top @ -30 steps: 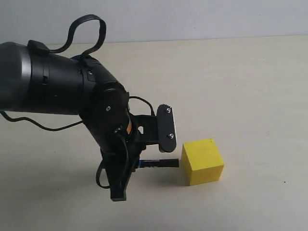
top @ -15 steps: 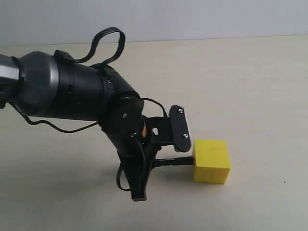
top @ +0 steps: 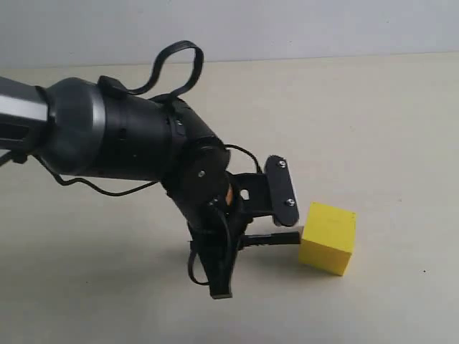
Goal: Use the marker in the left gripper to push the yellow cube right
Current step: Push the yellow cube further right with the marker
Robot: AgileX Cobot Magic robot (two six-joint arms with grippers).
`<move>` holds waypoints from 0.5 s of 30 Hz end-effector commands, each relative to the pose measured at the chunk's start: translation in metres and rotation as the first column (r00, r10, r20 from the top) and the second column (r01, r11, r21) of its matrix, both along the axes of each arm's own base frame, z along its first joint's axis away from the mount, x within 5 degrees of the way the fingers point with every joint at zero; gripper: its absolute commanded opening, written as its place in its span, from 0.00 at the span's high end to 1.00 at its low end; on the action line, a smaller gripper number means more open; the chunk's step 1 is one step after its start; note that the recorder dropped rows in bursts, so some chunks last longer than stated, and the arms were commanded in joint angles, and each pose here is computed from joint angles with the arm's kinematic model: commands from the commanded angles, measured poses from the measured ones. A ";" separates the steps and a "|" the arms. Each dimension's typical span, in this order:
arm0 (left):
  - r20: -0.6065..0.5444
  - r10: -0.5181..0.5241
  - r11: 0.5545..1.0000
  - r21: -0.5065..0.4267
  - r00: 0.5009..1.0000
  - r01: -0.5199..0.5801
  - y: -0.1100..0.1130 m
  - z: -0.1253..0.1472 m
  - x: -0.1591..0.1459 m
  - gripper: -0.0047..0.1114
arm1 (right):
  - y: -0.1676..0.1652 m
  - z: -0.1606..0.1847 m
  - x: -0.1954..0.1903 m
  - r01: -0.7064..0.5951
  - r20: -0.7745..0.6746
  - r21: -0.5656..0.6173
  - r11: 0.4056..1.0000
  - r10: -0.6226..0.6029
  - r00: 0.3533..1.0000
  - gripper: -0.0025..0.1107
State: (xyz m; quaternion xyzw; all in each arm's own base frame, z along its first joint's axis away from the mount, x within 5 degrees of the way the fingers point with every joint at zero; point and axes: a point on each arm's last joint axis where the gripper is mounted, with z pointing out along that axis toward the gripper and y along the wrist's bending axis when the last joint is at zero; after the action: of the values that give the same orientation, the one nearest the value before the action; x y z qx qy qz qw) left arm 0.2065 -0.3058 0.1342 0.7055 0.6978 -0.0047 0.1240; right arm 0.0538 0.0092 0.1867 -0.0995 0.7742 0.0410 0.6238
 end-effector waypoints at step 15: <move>0.049 -0.001 0.995 -0.099 0.999 0.006 -0.029 0.013 -0.001 0.96 | 0.000 0.000 0.000 -0.004 0.012 -0.002 1.000 0.004 1.000 0.98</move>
State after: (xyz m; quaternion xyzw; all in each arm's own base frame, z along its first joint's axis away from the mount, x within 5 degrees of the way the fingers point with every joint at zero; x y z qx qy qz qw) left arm 0.2041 -0.3205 0.1406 0.7029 0.7011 -0.0046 0.1196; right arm 0.0538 0.0092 0.1867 -0.0995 0.7742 0.0410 0.6238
